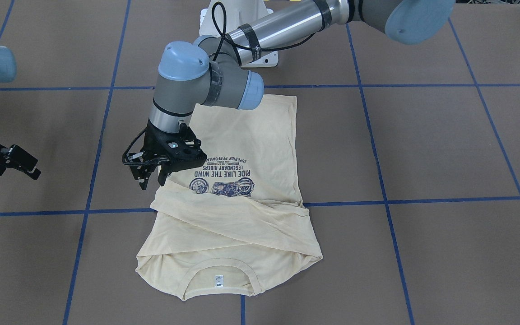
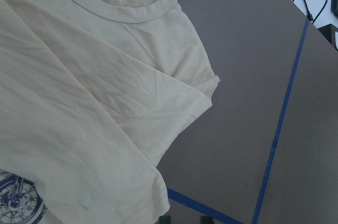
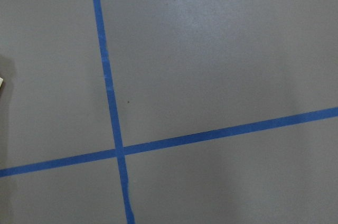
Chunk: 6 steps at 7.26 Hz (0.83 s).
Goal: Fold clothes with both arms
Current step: 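Release the sleeve with the left gripper while the right gripper moves to the hem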
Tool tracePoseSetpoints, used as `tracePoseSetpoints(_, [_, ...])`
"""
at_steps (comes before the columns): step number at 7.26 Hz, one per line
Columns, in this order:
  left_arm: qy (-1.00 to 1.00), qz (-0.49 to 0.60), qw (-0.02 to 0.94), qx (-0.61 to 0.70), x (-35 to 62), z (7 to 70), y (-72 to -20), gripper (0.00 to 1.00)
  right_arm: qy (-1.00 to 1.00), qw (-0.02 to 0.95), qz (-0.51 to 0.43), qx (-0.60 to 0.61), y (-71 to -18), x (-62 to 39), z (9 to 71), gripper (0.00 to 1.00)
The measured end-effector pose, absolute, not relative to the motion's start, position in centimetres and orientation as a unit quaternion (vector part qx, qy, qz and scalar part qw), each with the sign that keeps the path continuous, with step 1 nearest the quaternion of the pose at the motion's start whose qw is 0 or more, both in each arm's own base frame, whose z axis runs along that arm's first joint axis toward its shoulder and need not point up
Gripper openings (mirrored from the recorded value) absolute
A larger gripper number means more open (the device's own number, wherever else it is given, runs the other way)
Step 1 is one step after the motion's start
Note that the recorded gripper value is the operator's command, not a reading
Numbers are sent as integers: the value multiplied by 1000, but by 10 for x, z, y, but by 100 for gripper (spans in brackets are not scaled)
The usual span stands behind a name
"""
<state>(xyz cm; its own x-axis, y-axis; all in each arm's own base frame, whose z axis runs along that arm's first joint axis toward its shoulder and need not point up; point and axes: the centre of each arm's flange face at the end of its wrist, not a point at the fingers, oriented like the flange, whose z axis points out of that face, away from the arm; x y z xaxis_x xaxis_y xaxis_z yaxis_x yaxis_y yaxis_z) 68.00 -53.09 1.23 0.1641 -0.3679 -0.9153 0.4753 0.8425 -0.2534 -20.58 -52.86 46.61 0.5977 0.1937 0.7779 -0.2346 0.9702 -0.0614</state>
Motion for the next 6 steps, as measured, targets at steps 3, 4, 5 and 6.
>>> tracePoseSetpoints(3, [603,-263,751,45,646,20,-527,80,-470,867,161,28,-490,-289,431,100])
tracePoseSetpoints(4, [612,-250,749,43,619,44,-521,79,-482,855,189,31,-464,-322,412,100])
tracePoseSetpoints(5, [618,-226,750,58,586,71,-512,79,-491,845,213,23,-433,-349,398,100])
tracePoseSetpoints(6, [622,-197,753,87,549,100,-502,79,-493,836,240,9,-397,-376,390,100])
